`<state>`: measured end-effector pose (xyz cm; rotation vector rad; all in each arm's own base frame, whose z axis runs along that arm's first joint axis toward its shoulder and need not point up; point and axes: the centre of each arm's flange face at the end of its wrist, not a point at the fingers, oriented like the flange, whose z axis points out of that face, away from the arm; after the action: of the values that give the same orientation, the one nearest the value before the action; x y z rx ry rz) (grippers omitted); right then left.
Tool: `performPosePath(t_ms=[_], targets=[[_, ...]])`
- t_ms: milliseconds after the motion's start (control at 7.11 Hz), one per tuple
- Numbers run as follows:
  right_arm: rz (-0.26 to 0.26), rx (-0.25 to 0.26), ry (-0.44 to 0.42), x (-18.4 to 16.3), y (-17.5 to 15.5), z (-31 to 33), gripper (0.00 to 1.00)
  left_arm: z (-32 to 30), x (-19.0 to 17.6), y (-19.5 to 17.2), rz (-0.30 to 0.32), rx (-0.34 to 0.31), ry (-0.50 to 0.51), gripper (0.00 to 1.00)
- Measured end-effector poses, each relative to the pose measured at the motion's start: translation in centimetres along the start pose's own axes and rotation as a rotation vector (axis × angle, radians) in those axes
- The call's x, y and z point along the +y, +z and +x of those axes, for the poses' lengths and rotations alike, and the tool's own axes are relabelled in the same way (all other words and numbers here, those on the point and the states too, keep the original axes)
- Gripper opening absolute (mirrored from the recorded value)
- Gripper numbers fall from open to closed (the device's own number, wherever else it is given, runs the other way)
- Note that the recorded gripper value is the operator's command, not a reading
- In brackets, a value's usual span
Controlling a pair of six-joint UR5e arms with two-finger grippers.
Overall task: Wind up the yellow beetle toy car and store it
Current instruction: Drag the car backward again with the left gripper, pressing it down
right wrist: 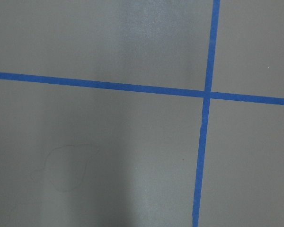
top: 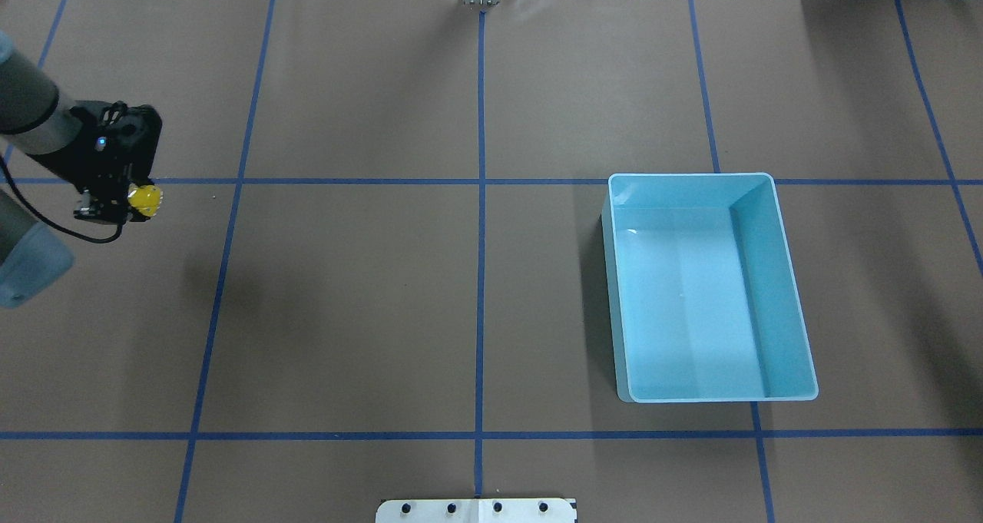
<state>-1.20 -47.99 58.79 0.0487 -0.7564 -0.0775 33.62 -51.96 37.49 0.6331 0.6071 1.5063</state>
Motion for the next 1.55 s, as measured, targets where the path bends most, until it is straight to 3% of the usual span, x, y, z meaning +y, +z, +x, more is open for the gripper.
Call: performPosePath(t_ms=[141,422,985,1548], targets=[[0.0,0.0,0.0,0.0,0.0,0.0,1.0,-0.1,-2.4,1.5,0.025,-0.01,0.037,0.02],[-0.001,0.0,0.0,0.1,0.0,0.0,1.0,-0.6,-3.3,4.1,0.053,-0.034,0.078,0.02],[0.0,0.006,0.001,0.1,0.0,0.1,1.0,-0.8,-2.2,5.8,0.1,-0.063,0.102,0.02],[-0.001,0.007,0.002,0.1,0.1,0.1,1.0,0.2,-0.1,7.2,0.123,-0.028,0.047,0.02]])
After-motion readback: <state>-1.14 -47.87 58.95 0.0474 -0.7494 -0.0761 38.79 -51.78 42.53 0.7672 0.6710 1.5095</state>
